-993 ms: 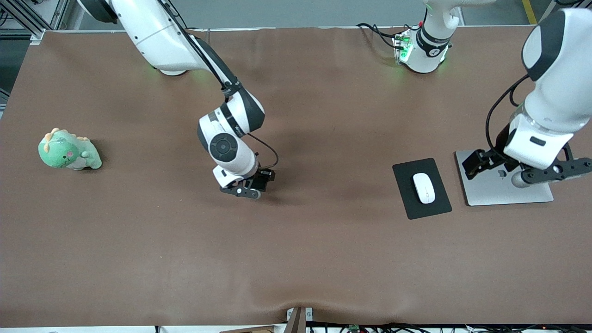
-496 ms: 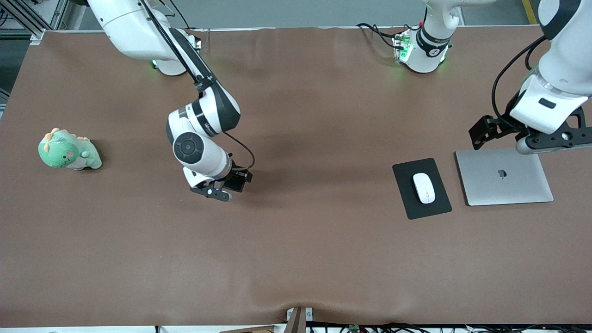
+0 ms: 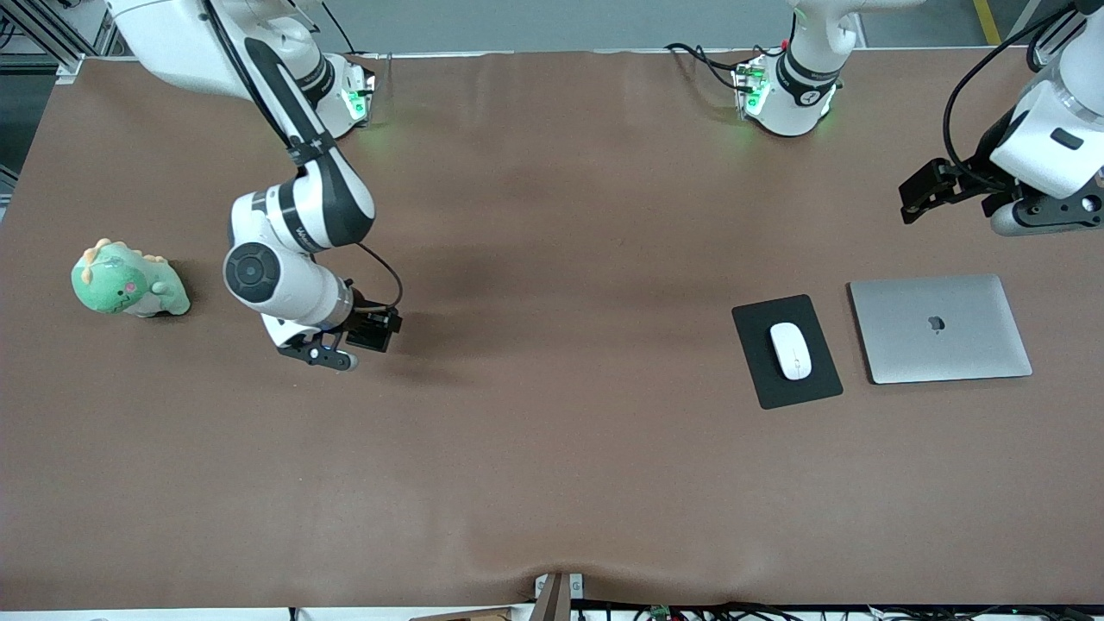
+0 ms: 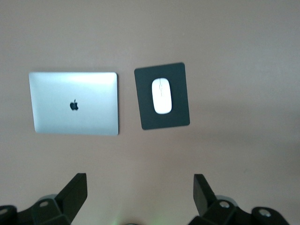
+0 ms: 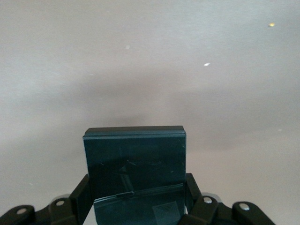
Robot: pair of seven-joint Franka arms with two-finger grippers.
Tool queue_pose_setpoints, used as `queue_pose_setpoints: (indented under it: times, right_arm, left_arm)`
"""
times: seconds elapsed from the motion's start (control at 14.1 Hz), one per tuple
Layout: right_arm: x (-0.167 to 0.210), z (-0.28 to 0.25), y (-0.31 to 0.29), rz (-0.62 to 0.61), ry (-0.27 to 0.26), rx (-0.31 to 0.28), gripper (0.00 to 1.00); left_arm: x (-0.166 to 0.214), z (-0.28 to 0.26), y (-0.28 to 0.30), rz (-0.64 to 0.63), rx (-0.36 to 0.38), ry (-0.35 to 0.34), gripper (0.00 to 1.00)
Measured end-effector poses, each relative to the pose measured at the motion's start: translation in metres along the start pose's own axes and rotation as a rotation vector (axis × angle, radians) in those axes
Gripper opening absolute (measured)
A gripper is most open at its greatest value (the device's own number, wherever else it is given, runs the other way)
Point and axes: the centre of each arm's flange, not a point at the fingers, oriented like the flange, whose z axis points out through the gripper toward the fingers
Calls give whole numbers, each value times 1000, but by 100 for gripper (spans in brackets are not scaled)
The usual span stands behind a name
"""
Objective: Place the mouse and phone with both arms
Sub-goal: 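Carry the black phone with the right gripper toward the green plush toy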
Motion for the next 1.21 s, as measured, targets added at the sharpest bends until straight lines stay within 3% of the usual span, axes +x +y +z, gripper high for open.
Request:
queue_pose_setpoints:
  times: [0.28, 0.85, 1.21]
  right_arm:
    - [2, 3, 48, -11, -17, -2, 80]
    - [16, 18, 172, -109, -4, -14, 80]
    - [14, 32, 237, -134, -40, -29, 80]
  left_arm:
    - [-2, -1, -4, -4, -3, -9, 100]
    - [-2, 3, -5, -6, -2, -19, 100]
    - [-2, 4, -6, -7, -2, -20, 100]
